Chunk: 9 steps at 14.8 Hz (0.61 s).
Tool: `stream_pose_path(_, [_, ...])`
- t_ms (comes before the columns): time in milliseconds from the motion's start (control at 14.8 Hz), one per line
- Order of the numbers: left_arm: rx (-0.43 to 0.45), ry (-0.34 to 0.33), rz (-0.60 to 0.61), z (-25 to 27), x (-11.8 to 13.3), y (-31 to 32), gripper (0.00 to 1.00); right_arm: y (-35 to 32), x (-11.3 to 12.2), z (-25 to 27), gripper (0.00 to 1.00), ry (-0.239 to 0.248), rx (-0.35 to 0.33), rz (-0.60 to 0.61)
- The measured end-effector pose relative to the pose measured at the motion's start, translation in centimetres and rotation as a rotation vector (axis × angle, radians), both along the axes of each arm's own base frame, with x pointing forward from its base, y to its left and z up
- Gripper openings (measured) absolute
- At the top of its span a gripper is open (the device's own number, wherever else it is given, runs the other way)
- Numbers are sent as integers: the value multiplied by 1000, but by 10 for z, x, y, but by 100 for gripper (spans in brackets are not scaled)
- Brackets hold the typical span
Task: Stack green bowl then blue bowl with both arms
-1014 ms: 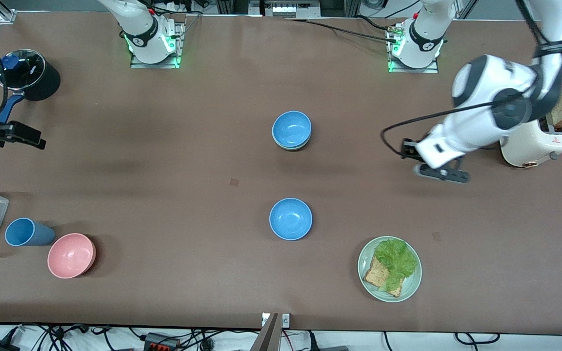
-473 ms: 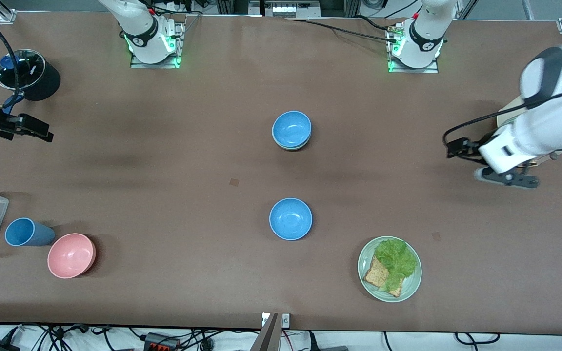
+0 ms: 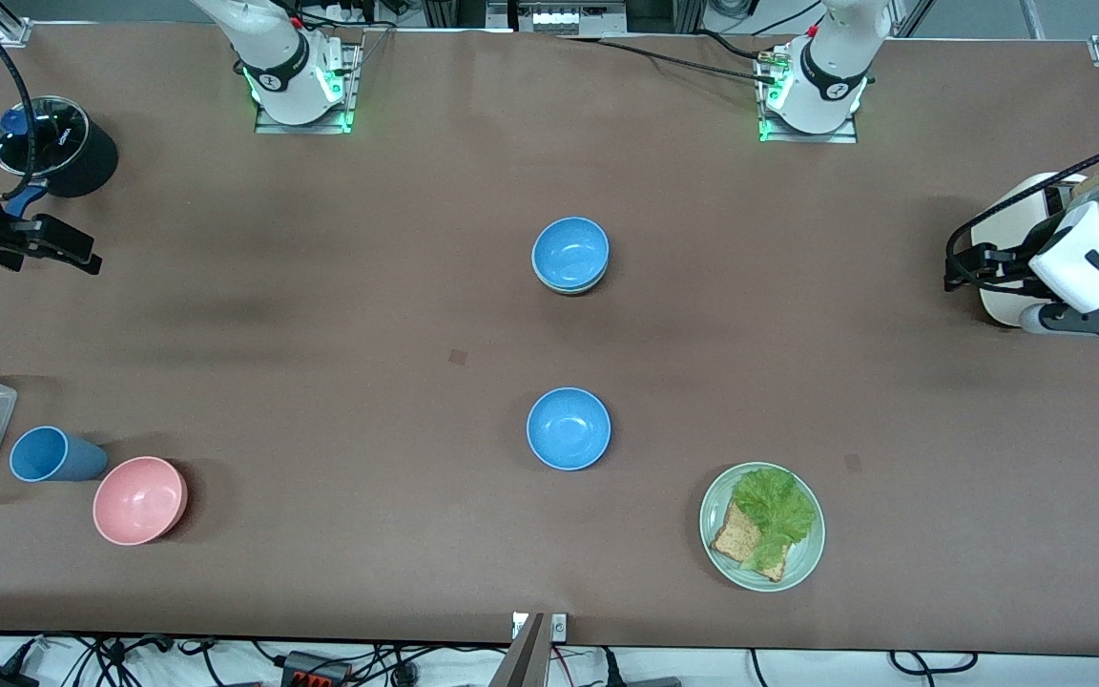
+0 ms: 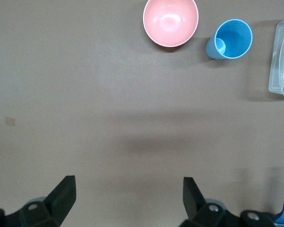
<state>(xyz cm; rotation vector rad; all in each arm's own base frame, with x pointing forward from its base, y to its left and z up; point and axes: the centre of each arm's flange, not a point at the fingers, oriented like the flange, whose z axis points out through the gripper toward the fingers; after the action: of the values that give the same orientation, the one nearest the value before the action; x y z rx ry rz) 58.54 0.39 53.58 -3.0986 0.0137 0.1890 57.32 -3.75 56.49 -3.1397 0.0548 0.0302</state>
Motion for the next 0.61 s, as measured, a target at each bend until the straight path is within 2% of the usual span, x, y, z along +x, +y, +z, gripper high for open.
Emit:
stream_pose_path(203, [0,-21,68,14,-12,-10,100,0,-1,0,100,2,0,1])
stream_pose_path(608, [14,-29,106,21,-32,-32,100,0,-1,1,100,1,0,3])
